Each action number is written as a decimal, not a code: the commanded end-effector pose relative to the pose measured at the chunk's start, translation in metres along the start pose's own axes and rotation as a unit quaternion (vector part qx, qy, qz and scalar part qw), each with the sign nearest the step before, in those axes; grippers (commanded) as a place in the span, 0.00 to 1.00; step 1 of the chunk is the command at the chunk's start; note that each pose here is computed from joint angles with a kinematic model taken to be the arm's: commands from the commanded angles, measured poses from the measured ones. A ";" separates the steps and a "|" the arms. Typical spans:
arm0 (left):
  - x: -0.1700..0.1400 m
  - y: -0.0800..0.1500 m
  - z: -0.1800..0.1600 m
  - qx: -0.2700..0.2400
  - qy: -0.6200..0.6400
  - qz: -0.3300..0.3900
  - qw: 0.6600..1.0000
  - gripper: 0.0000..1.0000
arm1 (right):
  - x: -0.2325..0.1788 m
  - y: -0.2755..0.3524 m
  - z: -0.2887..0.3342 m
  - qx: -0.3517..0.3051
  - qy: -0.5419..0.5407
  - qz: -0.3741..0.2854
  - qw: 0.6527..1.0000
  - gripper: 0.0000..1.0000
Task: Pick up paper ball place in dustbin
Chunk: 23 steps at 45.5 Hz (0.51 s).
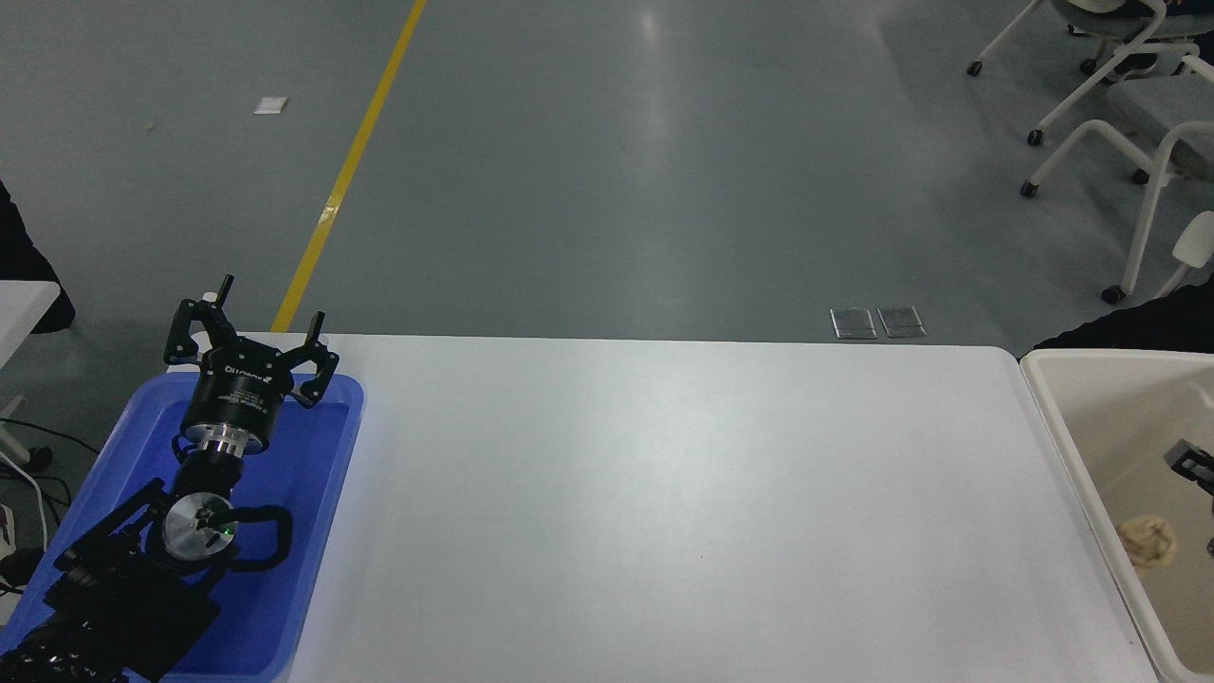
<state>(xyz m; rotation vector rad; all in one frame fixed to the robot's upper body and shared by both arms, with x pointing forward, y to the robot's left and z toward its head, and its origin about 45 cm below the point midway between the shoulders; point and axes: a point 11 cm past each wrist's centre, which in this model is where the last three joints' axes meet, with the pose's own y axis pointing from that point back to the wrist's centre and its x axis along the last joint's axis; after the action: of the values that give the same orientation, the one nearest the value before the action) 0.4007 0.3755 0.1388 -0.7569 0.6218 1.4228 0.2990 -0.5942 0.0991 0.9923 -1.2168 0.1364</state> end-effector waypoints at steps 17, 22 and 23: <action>0.000 0.000 0.000 0.000 0.000 0.001 1.000 1.00 | 0.072 0.020 -0.134 0.165 -0.331 -0.015 0.929 1.00; 0.000 0.000 0.000 0.000 0.000 0.001 1.000 1.00 | 0.085 0.035 -0.171 0.218 -0.431 -0.034 0.875 1.00; 0.000 0.000 0.000 0.000 0.000 0.001 1.000 1.00 | 0.087 0.038 -0.176 0.225 -0.443 -0.037 0.867 1.00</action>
<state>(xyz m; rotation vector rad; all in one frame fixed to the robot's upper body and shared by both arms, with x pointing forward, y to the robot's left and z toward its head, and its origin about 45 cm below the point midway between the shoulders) 0.4007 0.3756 0.1387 -0.7563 0.6219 1.4240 0.3815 -0.5406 0.1433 1.2869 -1.6901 0.0024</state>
